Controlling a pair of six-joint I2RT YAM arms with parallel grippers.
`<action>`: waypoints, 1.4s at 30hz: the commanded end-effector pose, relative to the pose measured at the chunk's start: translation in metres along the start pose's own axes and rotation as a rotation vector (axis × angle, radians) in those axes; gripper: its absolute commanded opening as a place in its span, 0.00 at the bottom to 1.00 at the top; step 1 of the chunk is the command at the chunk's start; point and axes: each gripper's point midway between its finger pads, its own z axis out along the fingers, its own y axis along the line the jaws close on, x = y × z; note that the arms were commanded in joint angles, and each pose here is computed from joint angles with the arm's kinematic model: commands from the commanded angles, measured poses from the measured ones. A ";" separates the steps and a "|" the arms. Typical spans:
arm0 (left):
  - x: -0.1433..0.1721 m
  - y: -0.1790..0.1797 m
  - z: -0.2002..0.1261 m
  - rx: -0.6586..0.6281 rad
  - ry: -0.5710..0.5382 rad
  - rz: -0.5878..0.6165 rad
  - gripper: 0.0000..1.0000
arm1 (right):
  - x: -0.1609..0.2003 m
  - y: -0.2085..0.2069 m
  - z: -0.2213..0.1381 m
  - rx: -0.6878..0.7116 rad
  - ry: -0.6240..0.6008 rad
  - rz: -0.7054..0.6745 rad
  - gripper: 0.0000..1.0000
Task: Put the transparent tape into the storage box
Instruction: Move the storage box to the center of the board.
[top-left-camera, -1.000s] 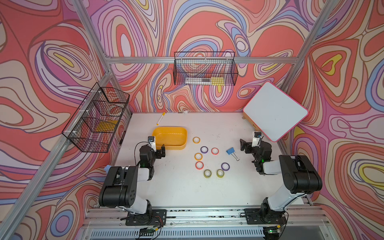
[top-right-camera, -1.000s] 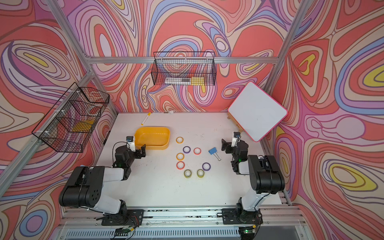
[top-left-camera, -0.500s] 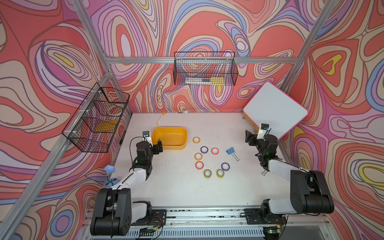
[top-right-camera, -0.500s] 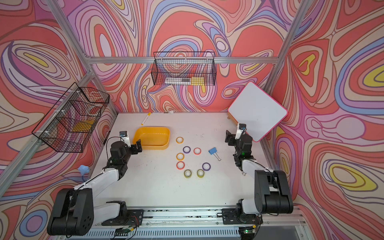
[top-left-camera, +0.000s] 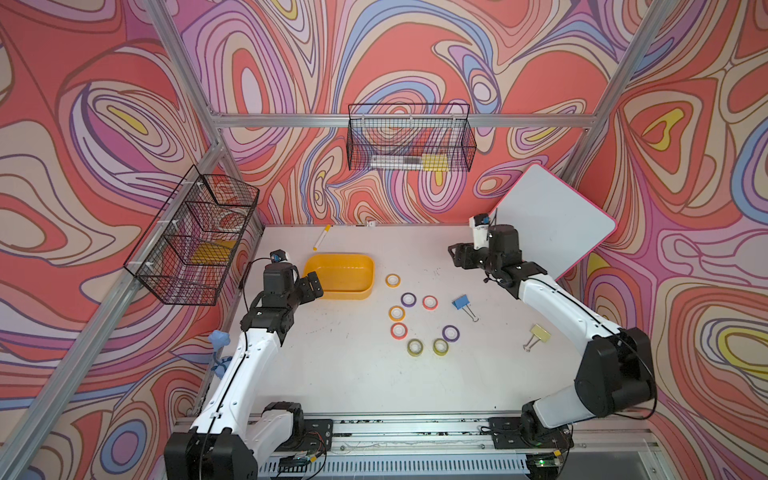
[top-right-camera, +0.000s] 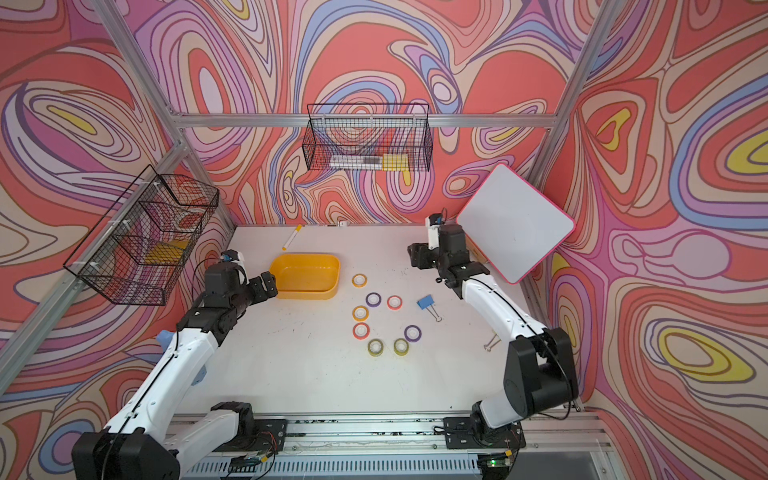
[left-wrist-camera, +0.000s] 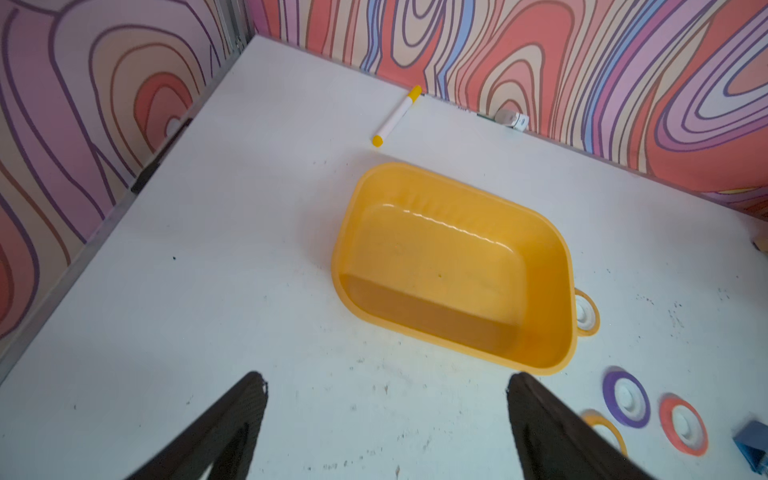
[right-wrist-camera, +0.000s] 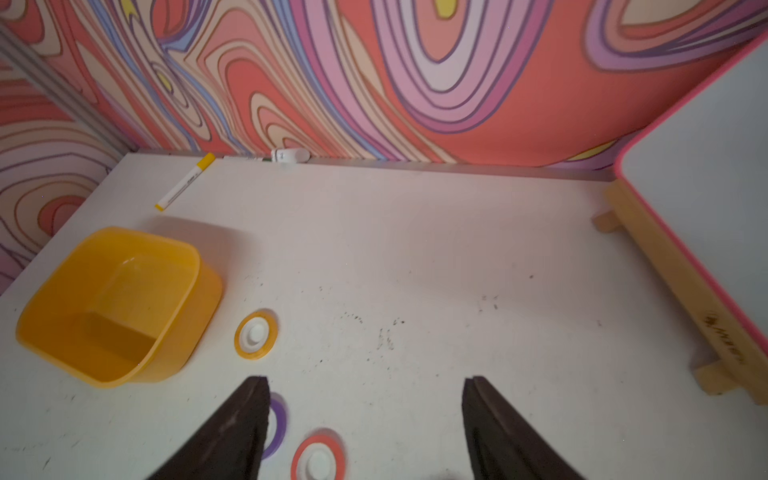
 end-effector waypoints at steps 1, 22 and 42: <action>0.036 0.002 -0.009 -0.014 0.198 -0.035 0.94 | 0.042 0.028 0.014 -0.022 0.240 -0.037 0.75; 0.052 -0.006 -0.006 0.035 0.275 -0.038 0.92 | 0.107 0.118 0.122 0.007 0.673 -0.172 0.81; 0.050 -0.008 -0.005 0.047 0.267 -0.041 0.92 | 0.134 0.122 0.180 0.039 0.699 -0.174 0.83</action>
